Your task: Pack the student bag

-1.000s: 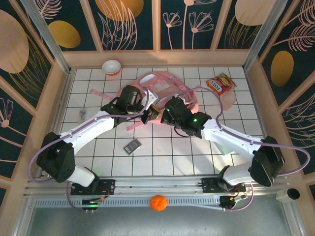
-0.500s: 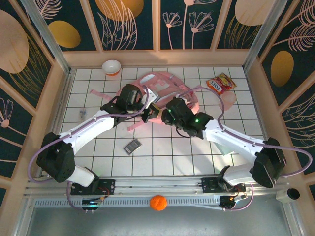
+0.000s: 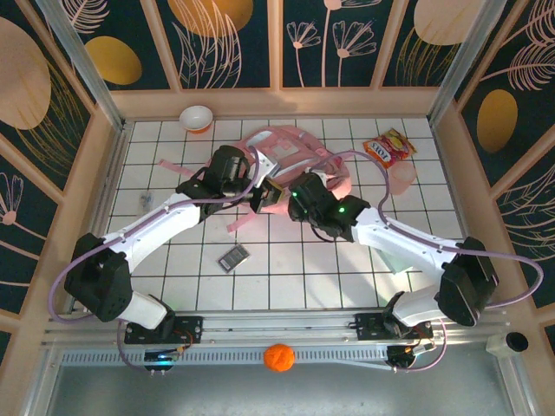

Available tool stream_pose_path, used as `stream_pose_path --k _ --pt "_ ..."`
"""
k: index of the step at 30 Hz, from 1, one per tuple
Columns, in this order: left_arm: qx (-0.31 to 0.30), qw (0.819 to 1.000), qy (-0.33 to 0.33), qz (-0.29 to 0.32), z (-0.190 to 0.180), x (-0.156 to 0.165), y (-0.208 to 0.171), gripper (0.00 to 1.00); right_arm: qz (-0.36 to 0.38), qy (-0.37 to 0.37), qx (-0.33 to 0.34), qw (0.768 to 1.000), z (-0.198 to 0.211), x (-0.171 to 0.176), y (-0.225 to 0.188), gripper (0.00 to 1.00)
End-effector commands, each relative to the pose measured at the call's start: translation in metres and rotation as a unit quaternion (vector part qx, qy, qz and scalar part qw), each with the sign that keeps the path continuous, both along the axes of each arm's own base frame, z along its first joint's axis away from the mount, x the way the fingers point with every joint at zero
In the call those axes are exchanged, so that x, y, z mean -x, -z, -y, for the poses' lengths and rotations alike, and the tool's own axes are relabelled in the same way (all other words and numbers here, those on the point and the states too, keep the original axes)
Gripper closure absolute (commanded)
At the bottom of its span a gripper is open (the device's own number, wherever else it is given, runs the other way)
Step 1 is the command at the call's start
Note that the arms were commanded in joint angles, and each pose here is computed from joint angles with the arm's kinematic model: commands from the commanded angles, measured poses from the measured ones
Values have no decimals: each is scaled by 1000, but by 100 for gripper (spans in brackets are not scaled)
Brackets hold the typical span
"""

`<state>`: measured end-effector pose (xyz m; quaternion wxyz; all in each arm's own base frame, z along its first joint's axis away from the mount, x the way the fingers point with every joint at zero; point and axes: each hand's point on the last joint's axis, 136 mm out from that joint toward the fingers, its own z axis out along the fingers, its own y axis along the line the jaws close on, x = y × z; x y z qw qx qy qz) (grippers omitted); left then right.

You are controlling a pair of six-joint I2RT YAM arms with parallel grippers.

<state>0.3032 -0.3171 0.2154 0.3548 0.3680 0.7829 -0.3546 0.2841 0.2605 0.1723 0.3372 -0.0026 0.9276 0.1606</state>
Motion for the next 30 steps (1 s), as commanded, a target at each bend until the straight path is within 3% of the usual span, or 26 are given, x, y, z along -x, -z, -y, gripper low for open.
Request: stream_pose_path --k 1,5,16,19,22,24,30 --pt "51 996 16 70 7 -5 -54 100 19 -4 50 999 14 -10 -10 87" --pt "1 997 3 80 -6 -7 -30 100 0 -47 44 998 22 -5 -6 100" --pt "-53 995 1 80 -30 1 1 100 -36 -85 56 994 75 -7 10 100" --pt "-42 996 4 73 -28 3 -2 100 -29 -136 32 990 57 3 -1 100" --pt "-1 999 5 46 -18 5 -14 100 -4 -172 -7 985 28 17 -18 77" --pt "30 999 -4 16 -13 4 -22 100 6 -176 -27 984 10 25 -27 67" --pt "59 998 -3 -8 -8 8 -40 100 10 -169 -76 983 -20 24 -31 60"
